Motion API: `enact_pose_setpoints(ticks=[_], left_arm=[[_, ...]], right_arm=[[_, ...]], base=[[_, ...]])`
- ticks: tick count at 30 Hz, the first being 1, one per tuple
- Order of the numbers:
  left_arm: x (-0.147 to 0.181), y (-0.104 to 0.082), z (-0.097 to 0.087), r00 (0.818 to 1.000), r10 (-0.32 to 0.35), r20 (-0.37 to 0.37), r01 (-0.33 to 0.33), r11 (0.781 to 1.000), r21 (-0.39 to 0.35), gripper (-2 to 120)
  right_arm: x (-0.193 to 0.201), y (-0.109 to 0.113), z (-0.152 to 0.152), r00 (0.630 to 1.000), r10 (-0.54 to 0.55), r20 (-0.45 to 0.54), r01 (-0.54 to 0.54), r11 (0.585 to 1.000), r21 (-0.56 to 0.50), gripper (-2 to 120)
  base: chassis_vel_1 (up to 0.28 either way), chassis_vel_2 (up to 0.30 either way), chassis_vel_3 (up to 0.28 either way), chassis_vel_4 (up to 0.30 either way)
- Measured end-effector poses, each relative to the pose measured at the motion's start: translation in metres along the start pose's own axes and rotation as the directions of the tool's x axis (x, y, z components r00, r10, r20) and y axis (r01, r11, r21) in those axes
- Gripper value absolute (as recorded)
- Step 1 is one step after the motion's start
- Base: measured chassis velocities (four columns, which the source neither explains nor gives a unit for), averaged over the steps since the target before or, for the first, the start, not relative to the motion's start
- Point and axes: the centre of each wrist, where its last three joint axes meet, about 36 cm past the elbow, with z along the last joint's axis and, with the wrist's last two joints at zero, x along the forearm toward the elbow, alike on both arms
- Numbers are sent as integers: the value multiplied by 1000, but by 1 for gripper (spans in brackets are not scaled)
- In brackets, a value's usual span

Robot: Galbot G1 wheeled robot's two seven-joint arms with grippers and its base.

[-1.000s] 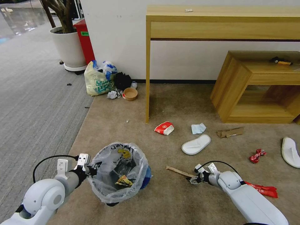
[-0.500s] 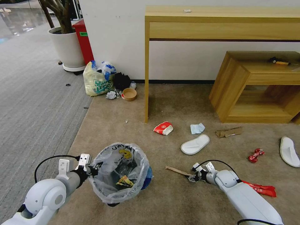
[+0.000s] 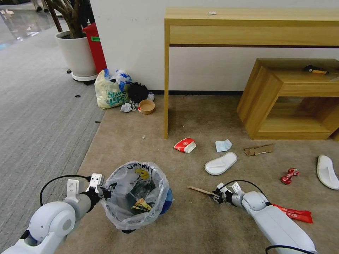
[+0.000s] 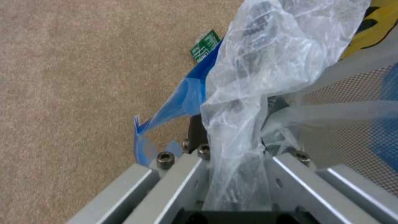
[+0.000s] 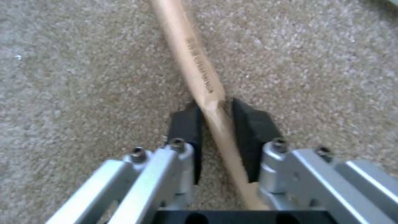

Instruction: Pick up the trash bin and place the garbage on the floor into it.

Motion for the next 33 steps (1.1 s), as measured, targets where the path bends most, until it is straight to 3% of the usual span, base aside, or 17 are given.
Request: enact_pose_setpoints(ticks=[5, 15, 22, 24, 30, 33], left_arm=[[-2, -2, 0, 1000, 4, -2, -4, 1000, 0, 0], [-2, -1, 0, 1000, 2, -1, -2, 1000, 0, 0], [0, 1, -2, 1000, -1, 3, 1, 1000, 0, 0], [1, 2, -2, 1000, -2, 3, 2, 1000, -2, 0], [1, 1, -3, 1000, 0, 2, 0, 1000, -7, 0], [-1, -1, -4, 1000, 7, -4, -7, 1000, -17, 0]], right_arm=[[0, 0, 4, 1000, 4, -4, -4, 1000, -3, 0], [6, 3, -4, 999, 25, 28, -25, 1000, -3, 0], [43, -11, -56, 978, 73, 197, -72, 997, -14, 0], [72, -15, -92, 949, 76, 308, -76, 997, -11, 0], [109, -14, -131, 902, 65, 426, -67, 998, -10, 0], [144, -1, -172, 844, 28, 536, -47, 999, 22, 0]], base=[[0, 0, 0, 0], [0, 0, 0, 0], [0, 0, 0, 0], [0, 0, 0, 0], [0, 0, 0, 0], [0, 0, 0, 0]])
